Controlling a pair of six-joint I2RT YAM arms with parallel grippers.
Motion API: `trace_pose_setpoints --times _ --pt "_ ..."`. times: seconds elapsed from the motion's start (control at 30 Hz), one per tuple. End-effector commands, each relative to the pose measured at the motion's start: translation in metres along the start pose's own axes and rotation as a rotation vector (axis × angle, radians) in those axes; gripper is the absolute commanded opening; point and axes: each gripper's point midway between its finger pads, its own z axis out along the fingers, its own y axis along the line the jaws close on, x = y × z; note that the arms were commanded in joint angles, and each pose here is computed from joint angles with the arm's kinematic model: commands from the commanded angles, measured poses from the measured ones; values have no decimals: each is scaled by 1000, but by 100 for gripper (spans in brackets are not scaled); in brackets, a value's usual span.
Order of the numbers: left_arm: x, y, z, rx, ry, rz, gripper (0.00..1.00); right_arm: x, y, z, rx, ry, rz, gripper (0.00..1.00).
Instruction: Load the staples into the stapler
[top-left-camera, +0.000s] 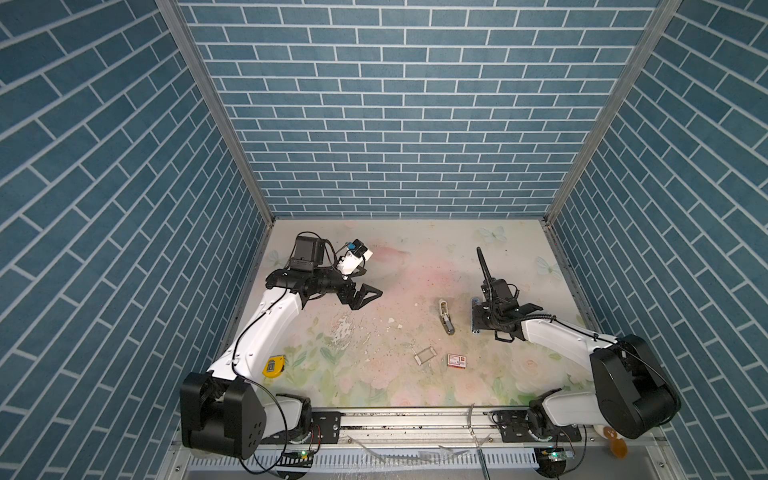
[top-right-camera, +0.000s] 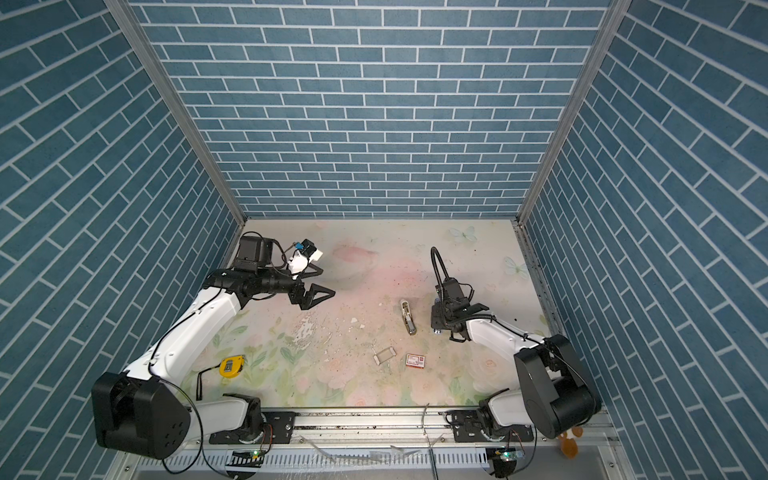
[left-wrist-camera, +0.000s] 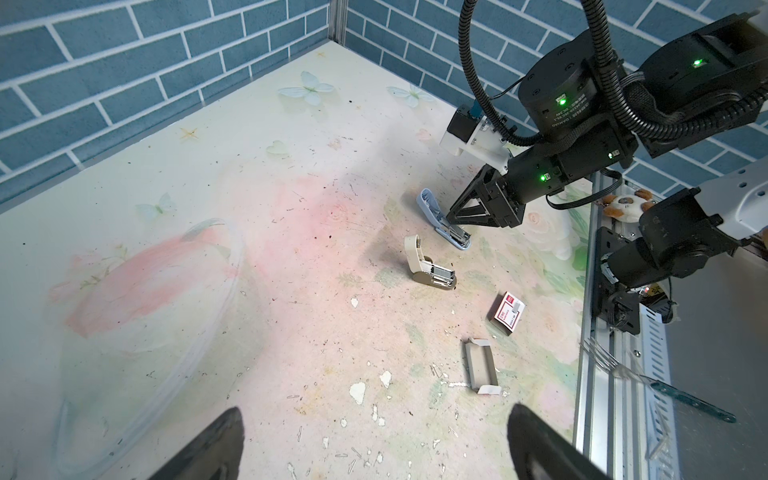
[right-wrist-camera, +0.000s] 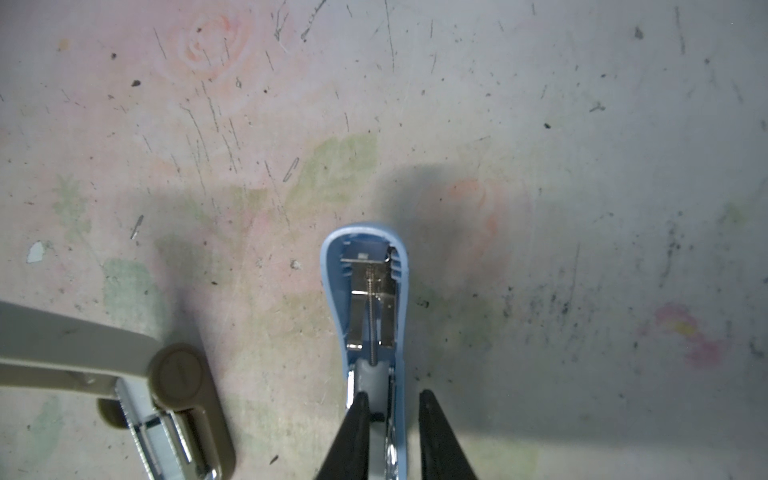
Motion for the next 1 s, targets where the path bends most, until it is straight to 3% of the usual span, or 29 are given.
trace_pose_setpoints --times 0.0,0.63,0.97 --pt "2 -5 1 15 -1 -2 100 6 -5 -2 15 14 -25 24" --pt "2 -8 0 18 -6 2 100 12 -5 -3 7 46 -23 21" --pt "0 -9 -2 9 -11 10 100 -5 -4 -14 11 -37 -16 23"
